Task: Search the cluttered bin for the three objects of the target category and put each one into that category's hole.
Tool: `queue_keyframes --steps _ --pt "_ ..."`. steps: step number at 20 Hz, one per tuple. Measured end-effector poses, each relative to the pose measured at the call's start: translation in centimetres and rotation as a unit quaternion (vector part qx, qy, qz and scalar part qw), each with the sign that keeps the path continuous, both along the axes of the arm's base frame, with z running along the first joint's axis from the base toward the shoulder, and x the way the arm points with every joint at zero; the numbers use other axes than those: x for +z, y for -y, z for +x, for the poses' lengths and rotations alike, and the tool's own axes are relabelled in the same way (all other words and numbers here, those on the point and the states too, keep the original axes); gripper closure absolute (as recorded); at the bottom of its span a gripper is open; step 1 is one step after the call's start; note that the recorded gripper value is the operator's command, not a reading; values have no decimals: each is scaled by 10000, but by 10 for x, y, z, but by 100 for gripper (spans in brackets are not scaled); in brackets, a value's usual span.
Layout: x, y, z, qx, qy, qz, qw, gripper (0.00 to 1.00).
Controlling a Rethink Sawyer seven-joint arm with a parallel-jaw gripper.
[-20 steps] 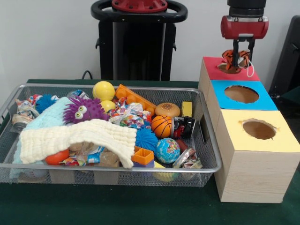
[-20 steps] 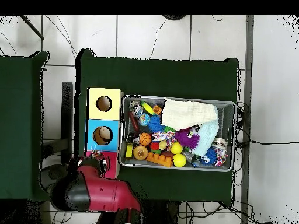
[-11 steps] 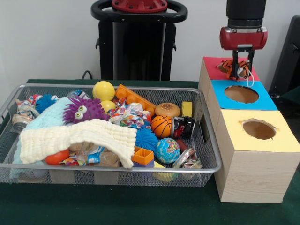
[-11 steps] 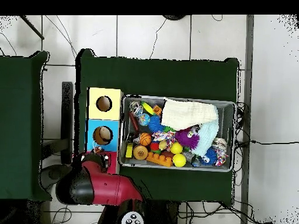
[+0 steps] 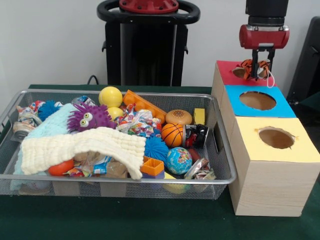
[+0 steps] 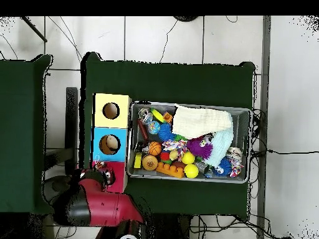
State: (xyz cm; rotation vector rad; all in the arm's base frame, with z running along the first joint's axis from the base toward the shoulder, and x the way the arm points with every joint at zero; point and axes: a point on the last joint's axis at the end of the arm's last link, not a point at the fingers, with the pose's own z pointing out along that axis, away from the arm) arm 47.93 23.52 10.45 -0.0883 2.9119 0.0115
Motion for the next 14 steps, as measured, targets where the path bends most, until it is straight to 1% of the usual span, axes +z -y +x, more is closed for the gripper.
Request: queue_keyframes --steps 2,4,7,10,14 --pt "1 -4 -4 48 -20 -28 10000 100" --pt "4 -10 -13 146 -99 -84 9998 100" --pt "7 -16 -22 220 -212 -112 9995 100" --pt "10 -18 -26 250 -321 -113 9991 100" --pt "10 -14 -25 208 -359 -108 9991 100"
